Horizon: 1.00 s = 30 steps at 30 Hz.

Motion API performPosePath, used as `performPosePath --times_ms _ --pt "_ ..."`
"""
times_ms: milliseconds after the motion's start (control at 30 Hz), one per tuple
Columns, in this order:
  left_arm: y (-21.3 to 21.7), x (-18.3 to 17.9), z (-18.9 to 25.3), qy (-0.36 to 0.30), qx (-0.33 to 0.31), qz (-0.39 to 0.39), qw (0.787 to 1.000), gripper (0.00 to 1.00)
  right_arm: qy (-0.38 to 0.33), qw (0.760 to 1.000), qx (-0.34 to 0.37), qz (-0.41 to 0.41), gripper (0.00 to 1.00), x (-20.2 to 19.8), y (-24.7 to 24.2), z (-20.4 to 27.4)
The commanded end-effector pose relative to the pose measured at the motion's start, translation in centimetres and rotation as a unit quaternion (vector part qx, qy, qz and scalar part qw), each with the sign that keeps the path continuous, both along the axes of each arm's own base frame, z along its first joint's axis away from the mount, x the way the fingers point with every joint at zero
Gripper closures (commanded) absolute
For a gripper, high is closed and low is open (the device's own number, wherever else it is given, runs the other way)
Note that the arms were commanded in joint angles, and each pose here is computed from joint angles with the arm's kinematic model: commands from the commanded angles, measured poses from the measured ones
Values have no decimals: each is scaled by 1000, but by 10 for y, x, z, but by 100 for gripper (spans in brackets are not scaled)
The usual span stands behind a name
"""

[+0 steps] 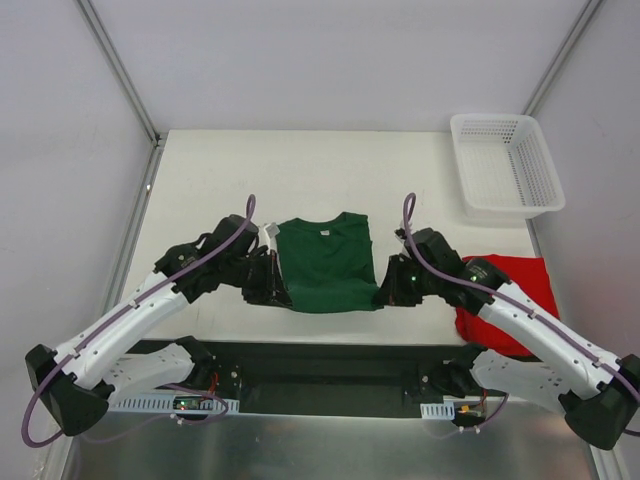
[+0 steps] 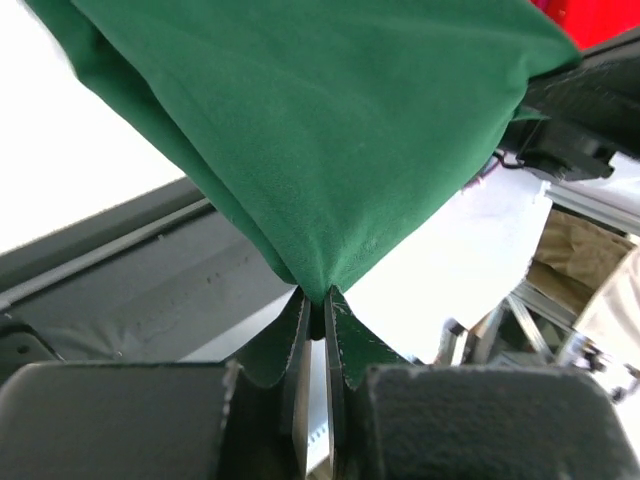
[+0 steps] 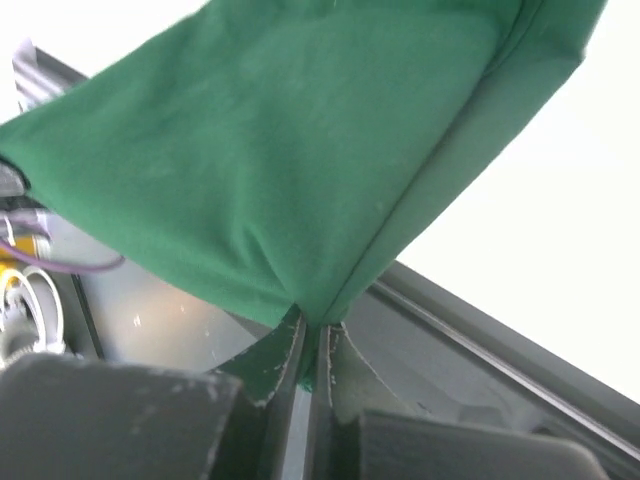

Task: Fold and stack the t-shirts

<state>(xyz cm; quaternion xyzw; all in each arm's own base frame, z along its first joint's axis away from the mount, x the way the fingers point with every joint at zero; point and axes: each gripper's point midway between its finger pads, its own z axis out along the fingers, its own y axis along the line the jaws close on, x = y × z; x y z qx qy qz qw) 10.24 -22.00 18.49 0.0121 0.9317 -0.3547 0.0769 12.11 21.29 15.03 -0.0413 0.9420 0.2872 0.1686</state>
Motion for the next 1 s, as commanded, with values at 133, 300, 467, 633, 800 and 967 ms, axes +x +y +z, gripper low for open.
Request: performPosePath --times_ms 133,300,467,633,800,967 --pt "18 35 14 -57 35 20 998 100 -25 999 -29 -4 99 33 -17 27" --pt "32 61 10 -58 46 48 996 100 -18 999 -40 5 99 47 -12 24" --pt "39 85 2 -56 70 55 994 100 -11 999 -43 1 99 71 -7 18" --pt "40 110 0 -57 82 63 993 100 -6 999 -52 8 99 102 0 14" --pt "38 133 -4 -53 87 68 992 100 -1 999 -51 8 99 132 4 13" --pt "38 152 -12 -45 100 75 991 100 6 999 -45 8 99 160 6 11"
